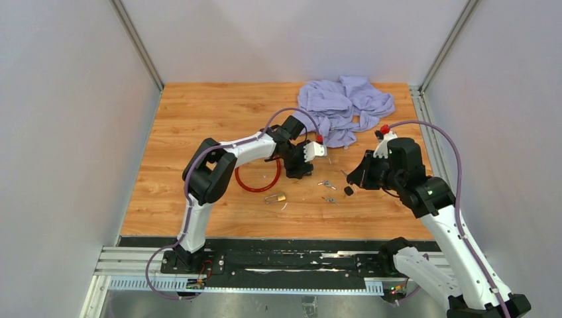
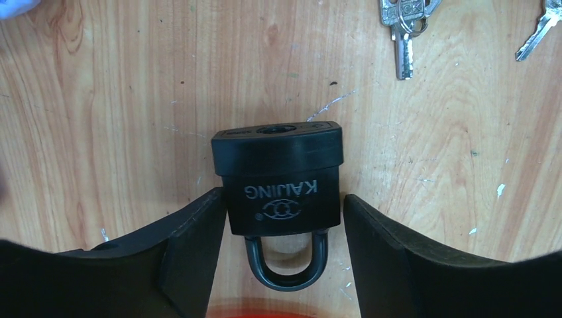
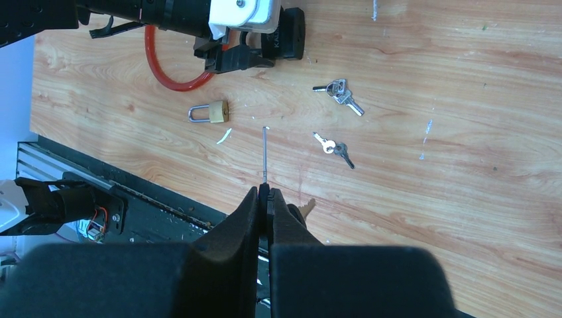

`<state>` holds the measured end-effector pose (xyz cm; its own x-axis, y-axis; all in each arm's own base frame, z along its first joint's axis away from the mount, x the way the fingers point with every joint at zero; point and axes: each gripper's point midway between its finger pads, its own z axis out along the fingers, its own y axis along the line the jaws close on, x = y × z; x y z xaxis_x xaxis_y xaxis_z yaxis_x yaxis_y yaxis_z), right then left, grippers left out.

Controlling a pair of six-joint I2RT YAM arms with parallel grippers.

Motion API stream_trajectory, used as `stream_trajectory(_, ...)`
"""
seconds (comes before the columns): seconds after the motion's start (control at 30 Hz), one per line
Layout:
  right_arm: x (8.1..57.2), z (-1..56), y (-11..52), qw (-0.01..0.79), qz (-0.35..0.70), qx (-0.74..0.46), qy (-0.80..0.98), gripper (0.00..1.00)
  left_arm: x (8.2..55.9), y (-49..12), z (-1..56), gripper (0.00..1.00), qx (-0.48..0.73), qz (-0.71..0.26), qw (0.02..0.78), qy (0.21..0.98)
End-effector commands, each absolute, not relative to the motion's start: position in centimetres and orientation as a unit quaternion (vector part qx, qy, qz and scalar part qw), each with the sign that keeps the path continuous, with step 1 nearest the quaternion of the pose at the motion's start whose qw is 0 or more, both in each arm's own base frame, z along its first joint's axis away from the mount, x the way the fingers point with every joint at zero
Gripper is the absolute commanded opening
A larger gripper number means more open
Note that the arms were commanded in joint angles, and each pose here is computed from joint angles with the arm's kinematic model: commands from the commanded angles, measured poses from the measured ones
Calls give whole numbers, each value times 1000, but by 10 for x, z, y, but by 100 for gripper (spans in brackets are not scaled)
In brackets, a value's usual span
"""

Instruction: Unlock with the key

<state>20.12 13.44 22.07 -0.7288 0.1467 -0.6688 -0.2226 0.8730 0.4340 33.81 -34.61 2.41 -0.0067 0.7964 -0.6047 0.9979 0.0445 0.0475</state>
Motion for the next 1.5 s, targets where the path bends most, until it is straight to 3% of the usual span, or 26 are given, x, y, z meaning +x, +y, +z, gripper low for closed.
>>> stream_trajectory(0.0,204,235,134,386,259,-23,885,1,337,-352,30,66,660,-209,264,671)
stream_trajectory(0.13,204,236,134,387,260,-23,884,1,334,-353,33,50,655,-218,264,673)
stream_trajectory(0.27,204,234,134,385,259,-24,885,0,335,-350,52,18,652,-212,279,672)
stream_trajectory(0.5,203,232,136,382,263,-29,885,1,320,-335,118,3,654,-216,319,651)
stream_trajectory(0.7,207,241,145,382,284,-41,878,1,292,-293,199,0,685,-212,363,595)
stream_trajectory(0.83,210,243,155,377,303,-61,873,1,244,-269,260,0,716,-224,381,541)
stream_trajectory(0.97,213,248,168,372,333,-80,863,1,198,-261,302,0,740,-230,476,416)
stream_trajectory(1.07,212,252,178,364,357,-93,855,1,177,-254,337,0,717,-187,592,317)
stream_trajectory(1.23,206,254,185,354,378,-113,848,1,157,-244,353,0,712,-97,669,190)
stream_trajectory(1.47,205,248,187,348,385,-119,847,1,154,-239,354,1,719,-74,669,174)
